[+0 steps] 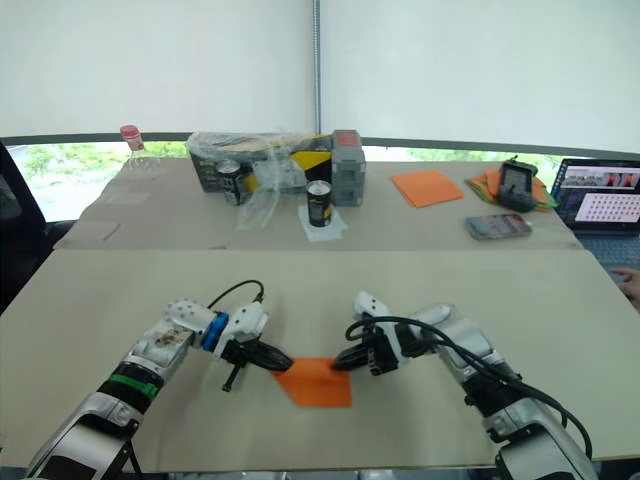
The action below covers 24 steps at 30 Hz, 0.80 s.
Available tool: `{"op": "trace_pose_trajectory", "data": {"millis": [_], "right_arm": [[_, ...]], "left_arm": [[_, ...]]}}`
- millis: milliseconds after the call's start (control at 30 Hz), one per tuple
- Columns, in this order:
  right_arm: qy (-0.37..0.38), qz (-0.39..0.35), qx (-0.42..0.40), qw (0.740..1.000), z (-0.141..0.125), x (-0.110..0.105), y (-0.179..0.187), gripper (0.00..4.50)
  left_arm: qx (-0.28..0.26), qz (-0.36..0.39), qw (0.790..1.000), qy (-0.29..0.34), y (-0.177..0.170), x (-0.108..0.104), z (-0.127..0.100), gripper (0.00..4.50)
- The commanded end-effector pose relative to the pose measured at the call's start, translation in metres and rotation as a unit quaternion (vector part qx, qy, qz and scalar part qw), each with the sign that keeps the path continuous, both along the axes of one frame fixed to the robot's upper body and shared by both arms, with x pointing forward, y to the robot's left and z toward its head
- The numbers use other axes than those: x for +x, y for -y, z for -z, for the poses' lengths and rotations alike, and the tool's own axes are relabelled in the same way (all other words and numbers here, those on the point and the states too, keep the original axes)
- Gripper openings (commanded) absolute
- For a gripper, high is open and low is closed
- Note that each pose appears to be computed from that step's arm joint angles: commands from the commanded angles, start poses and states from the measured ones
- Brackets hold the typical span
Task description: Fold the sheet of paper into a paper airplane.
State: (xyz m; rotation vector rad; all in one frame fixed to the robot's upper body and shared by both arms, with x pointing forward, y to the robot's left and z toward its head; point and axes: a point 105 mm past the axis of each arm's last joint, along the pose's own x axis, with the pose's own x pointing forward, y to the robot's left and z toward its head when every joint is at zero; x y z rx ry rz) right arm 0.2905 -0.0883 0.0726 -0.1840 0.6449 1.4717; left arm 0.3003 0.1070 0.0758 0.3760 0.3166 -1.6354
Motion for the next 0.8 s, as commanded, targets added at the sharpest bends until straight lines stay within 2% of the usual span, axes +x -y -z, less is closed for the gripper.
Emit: {"op": "trace_pose_trajectory", "data": {"millis": [33,133,267,467,800], "right_arm": [[-0.011,0.017,-0.045,0.999,0.021,-0.001,0.008,0.08],[-0.014,0.016,-0.047,0.999,0.023,-0.002,0.008,0.08],[-0.016,0.017,-0.048,0.999,0.024,-0.003,0.008,0.08],[-0.014,0.019,-0.047,0.999,0.024,-0.002,0.008,0.08],[-0.013,0.023,-0.047,0.999,0.025,-0.003,0.009,0.08]], "left_arm": [[-0.052,-0.041,0.998,0.019,-0.005,0.015,-0.037,0.0],[-0.107,-0.043,0.993,0.005,0.004,0.012,-0.065,0.0],[-0.11,-0.014,0.994,0.008,0.019,-0.003,-0.074,0.0],[-0.051,0.025,0.998,0.028,0.027,-0.02,-0.038,0.0],[-0.014,0.021,0.999,0.023,0.022,-0.02,-0.005,0.0]]}}
